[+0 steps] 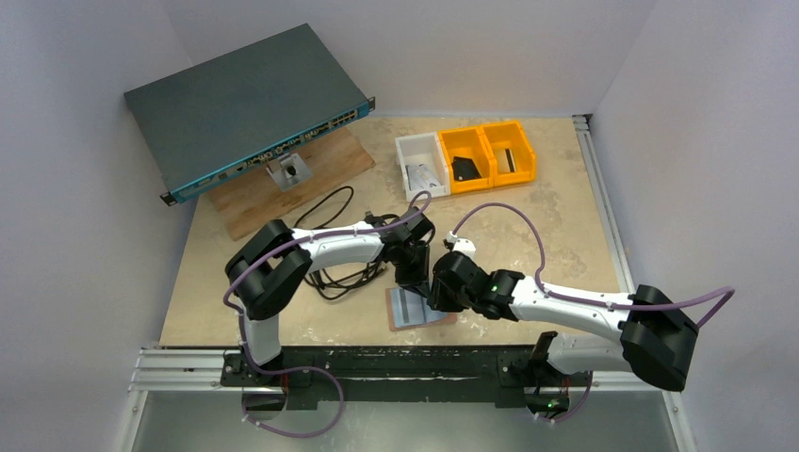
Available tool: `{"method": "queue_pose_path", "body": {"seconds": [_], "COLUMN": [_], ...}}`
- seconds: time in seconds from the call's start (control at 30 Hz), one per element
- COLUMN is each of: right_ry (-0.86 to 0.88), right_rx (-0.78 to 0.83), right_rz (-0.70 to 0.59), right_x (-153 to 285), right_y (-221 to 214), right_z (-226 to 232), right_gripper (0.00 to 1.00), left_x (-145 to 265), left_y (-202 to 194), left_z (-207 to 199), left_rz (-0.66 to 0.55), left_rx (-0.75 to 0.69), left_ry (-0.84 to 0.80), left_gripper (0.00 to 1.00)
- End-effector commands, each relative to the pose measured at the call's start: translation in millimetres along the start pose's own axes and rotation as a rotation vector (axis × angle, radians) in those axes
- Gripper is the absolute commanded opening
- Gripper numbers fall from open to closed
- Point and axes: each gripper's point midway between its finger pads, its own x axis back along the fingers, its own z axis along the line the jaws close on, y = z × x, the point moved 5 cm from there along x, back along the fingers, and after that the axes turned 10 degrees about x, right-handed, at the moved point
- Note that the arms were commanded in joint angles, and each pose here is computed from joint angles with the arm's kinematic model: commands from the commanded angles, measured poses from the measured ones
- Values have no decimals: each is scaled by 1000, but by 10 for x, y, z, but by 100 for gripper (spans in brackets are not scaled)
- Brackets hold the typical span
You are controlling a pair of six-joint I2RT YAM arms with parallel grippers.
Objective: Take the credit cards out of the card holder
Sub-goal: Open the card holder at the center of the board, then remove the credit card from the card holder.
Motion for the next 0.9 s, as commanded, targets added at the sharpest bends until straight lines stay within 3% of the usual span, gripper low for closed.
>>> {"method": "queue_pose_path", "body": {"seconds": [0.0, 0.37, 0.87], "right_ry": [31, -18, -111], "right_rx": [-68, 27, 171], "right_rz": [-15, -48, 46], "right_x": [-77, -39, -247], "right_y": [1, 233, 195], "right_z": [-32, 73, 353], "right_gripper": [24, 36, 48], "left_x": [300, 536, 518], "left_y": [77, -33, -40], "left_z": [-3, 626, 792], "left_rz": [-69, -136, -150], "left_rx": [-12, 58, 130], "left_ry": [-64, -1, -15], "left_gripper": [9, 9, 0]}}
